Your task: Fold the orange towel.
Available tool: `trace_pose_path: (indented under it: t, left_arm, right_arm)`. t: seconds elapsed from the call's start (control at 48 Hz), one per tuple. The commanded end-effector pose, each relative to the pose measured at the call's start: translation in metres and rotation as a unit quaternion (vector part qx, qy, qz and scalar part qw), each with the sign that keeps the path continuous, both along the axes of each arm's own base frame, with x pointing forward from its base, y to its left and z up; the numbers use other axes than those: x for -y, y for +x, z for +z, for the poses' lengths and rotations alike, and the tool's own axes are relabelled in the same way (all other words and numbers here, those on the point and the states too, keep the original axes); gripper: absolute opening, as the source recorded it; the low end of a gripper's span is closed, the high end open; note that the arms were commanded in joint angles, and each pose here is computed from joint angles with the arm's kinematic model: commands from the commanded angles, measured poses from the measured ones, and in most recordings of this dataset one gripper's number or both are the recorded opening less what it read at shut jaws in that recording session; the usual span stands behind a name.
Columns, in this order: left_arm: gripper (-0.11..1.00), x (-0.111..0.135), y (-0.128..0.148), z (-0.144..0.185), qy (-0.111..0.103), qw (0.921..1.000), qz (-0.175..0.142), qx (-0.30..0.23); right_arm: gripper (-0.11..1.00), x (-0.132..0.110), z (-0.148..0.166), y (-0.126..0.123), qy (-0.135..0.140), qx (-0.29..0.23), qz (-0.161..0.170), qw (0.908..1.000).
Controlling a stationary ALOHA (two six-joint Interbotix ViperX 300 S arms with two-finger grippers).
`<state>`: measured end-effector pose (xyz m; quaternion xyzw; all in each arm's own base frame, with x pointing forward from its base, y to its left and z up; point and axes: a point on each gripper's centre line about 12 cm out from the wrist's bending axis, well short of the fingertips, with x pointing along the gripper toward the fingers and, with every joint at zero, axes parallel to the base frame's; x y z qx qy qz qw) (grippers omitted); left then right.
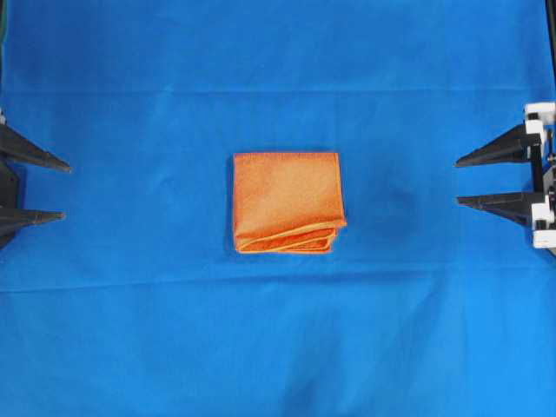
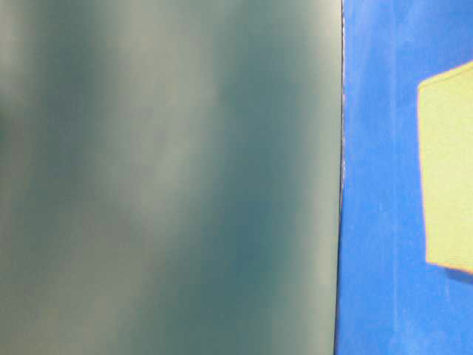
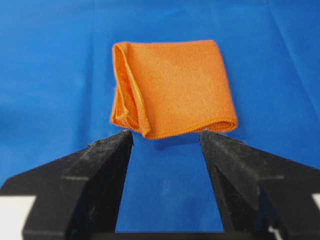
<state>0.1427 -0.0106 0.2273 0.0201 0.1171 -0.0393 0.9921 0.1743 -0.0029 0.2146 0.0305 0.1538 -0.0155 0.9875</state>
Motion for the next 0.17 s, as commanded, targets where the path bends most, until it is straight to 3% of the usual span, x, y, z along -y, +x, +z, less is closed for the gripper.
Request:
trace_pose_path:
  t: [0.0, 0.146]
  left_arm:
    - [0.65, -0.0003, 0.0023, 0.0027, -0.002, 1.0000, 0.002, 0.004]
    - [0.65, -0.0003, 0.0024, 0.0029, -0.002, 1.0000, 0.002, 0.004]
  right_arm:
    - [0.61, -0.0003, 0.0027, 0.0026, 0.005, 0.008, 0.001, 1.0000]
    - [0.61, -0.0003, 0.0016, 0.0031, 0.006, 0.004, 0.001, 1.0000]
